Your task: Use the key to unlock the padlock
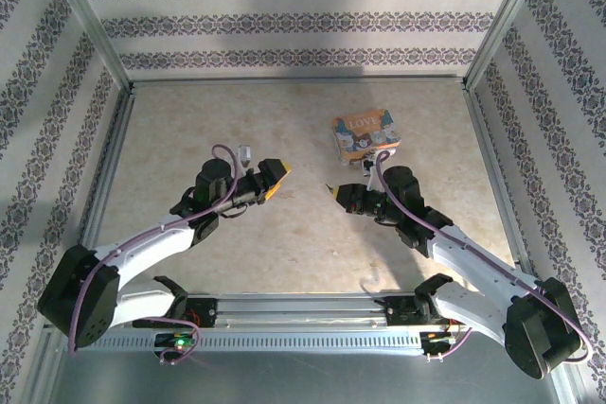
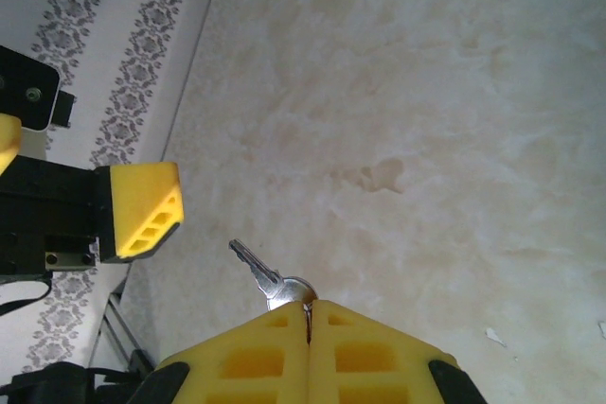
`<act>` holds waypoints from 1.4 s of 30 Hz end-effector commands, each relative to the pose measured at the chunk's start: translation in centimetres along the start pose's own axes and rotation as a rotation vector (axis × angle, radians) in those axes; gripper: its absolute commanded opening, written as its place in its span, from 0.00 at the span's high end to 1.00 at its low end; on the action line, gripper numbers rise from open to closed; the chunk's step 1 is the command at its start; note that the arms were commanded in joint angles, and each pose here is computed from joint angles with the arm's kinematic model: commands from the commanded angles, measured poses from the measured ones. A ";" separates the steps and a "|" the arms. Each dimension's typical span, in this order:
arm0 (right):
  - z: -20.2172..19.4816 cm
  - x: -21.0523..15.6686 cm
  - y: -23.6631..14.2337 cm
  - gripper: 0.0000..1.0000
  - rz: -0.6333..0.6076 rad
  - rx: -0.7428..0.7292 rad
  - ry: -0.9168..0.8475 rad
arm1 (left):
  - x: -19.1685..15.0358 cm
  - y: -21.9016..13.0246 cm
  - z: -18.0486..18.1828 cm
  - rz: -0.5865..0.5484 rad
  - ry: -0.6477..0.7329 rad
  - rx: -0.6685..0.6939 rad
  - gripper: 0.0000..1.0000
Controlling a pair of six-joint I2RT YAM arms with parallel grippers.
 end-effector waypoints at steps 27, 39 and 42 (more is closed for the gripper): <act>2.4 0.7 1.0 1.00 -0.029 0.073 -0.023 | -5.4 7.0 -2.3 0.186 0.162 0.000 0.57; 2.3 0.8 0.9 1.00 -0.037 0.068 -0.019 | -5.2 6.8 -2.1 0.165 0.191 0.030 0.86; 2.4 0.9 0.9 1.00 -0.039 0.073 -0.018 | -5.1 6.5 -2.1 0.157 0.209 0.040 0.90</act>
Point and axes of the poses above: each hand's point on the last joint's axis, 136 mm out from that joint toward the fingers, its own y axis out along the fingers, its own z axis along the line the jaws close on, x = y × z, the point moved 2 cm from there along -y, back along the fingers, and after that the axes turned 11 degrees about -y, right-handed, at the moved point
